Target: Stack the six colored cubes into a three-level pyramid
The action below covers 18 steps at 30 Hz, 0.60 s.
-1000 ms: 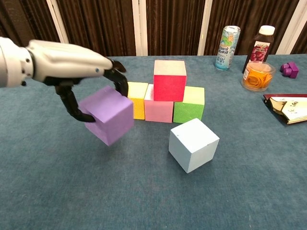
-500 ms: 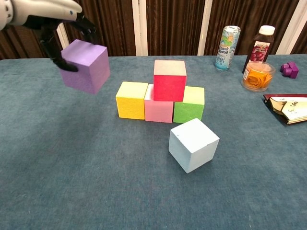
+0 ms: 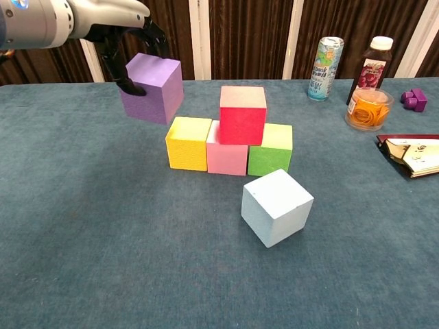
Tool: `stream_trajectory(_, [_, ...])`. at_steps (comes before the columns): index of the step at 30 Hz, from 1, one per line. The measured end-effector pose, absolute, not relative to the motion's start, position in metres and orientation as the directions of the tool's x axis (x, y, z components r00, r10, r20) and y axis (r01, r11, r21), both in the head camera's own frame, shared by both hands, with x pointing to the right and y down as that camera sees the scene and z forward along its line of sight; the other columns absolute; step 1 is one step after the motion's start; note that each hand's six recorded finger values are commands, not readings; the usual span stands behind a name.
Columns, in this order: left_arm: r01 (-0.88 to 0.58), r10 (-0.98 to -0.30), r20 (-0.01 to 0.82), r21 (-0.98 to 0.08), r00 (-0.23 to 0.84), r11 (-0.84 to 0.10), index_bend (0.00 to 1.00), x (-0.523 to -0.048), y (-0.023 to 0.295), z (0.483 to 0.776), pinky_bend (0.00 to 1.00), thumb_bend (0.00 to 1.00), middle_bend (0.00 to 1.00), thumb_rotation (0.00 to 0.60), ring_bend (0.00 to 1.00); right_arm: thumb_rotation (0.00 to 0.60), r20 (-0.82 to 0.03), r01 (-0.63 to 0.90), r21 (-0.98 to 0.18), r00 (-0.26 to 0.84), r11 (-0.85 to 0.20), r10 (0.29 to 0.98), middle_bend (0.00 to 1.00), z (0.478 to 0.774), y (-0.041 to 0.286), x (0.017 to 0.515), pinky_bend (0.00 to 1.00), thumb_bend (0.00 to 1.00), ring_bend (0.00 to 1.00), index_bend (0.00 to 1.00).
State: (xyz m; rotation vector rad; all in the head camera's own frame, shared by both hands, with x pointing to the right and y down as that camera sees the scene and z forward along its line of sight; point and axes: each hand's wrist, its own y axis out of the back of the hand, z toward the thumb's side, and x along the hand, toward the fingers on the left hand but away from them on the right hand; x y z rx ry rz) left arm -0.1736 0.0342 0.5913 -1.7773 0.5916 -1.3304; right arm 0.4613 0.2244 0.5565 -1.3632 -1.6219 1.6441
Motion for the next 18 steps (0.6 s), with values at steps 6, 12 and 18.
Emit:
stream_trajectory(6, [0.067,-0.789,0.545,-0.832,0.283,-0.551,0.34,-0.174,0.031,0.597,0.0,0.38,0.37,0.6,0.0,0.6,-0.325,0.312,-0.928,-0.407,-0.204,0.853,0.08,0.558,0.224,0.462,0.0,0.09,0.08,0.05])
stream_trajectory(12, [0.034,-0.789,0.563,-0.818,0.246,-0.574,0.33,-0.174,0.026,0.603,0.0,0.37,0.35,0.6,0.0,0.6,-0.328,0.316,-0.926,-0.409,-0.205,0.851,0.08,0.558,0.224,0.463,0.0,0.09,0.08,0.05])
stream_trajectory(18, [0.038,-0.773,0.588,-0.801,0.24,-0.597,0.32,-0.167,0.025,0.607,0.0,0.36,0.34,0.6,0.0,0.6,-0.333,0.317,-0.925,-0.409,-0.21,0.85,0.08,0.56,0.224,0.463,0.0,0.09,0.08,0.05])
